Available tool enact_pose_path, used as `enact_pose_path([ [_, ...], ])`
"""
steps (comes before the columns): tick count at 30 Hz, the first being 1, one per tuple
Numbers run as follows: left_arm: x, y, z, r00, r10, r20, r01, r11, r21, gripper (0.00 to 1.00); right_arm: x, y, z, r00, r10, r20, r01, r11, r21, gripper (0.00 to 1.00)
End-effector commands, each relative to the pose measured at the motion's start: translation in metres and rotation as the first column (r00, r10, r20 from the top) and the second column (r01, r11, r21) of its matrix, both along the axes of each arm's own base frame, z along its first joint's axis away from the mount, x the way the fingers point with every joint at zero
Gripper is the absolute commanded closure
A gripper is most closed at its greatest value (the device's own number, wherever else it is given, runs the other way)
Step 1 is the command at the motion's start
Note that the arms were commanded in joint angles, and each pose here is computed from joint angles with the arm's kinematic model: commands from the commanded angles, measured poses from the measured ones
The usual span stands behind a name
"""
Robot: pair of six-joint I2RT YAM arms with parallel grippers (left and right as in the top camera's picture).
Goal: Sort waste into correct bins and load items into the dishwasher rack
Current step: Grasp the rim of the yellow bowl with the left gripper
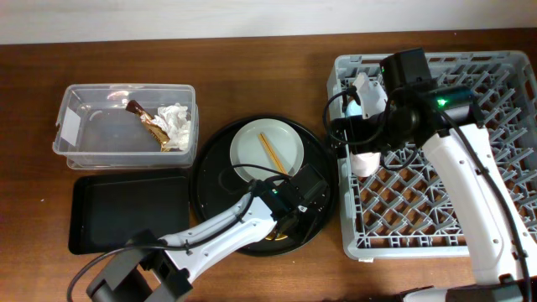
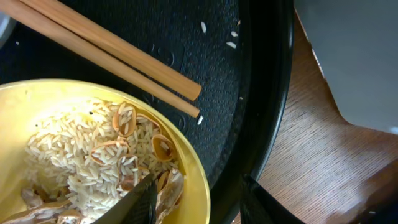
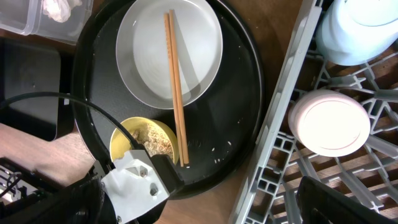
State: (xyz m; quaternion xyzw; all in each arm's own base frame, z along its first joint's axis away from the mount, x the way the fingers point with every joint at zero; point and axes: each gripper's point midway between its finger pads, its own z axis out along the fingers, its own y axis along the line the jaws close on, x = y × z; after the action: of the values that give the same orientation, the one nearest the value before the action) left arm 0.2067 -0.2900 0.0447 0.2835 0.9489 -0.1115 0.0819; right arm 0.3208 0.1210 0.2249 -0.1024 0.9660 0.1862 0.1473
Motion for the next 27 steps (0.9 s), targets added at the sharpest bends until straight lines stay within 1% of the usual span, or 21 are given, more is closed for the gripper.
enact_pose_path([
  [1, 0.001, 0.002, -0.005, 1.000, 0.013, -0.002, -0.013, 1.000, 0.009, 0.58, -0.001, 0.003, -0.002, 1.000, 0.017, -0.005, -0.017, 1.000, 0.004, 0.02],
  [8, 0.004, -0.002, -0.017, 1.000, 0.014, -0.007, -0.014, 1.000, 0.016, 0.59, -0.001, 0.003, -0.002, 1.000, 0.017, -0.005, -0.017, 1.000, 0.004, 0.02],
  [12, 0.004, -0.002, -0.018, 1.000, 0.013, -0.007, -0.013, 1.000, 0.017, 0.61, -0.001, 0.003, -0.002, 1.000, 0.017, -0.005, -0.017, 1.000, 0.004, 0.02],
  [14, 0.004, -0.002, -0.018, 1.000, 0.014, -0.007, -0.013, 1.000, 0.017, 0.64, -0.001, 0.003, -0.002, 1.000, 0.017, -0.005, -0.017, 1.000, 0.004, 0.02],
  [16, 0.004, -0.002, -0.018, 1.000, 0.014, -0.006, -0.013, 1.000, 0.017, 0.70, -0.001, 0.003, -0.002, 1.000, 0.017, -0.005, -0.017, 1.000, 0.004, 0.02],
  [22, 0.007, 0.001, -0.018, 1.000, 0.019, 0.011, -0.019, 0.999, 0.031, 0.71, -0.001, 0.003, -0.002, 1.000, 0.017, -0.005, -0.017, 1.000, 0.004, 0.02],
  [25, 0.007, 0.000, -0.018, 1.000, 0.019, 0.010, -0.019, 0.999, 0.031, 0.77, -0.001, 0.003, -0.002, 1.000, 0.017, -0.005, -0.017, 1.000, 0.004, 0.02],
  [27, 0.007, 0.000, -0.018, 1.000, 0.017, 0.009, -0.018, 0.999, 0.032, 0.79, -0.001, 0.003, -0.002, 1.000, 0.017, -0.005, -0.017, 1.000, 0.004, 0.02],
])
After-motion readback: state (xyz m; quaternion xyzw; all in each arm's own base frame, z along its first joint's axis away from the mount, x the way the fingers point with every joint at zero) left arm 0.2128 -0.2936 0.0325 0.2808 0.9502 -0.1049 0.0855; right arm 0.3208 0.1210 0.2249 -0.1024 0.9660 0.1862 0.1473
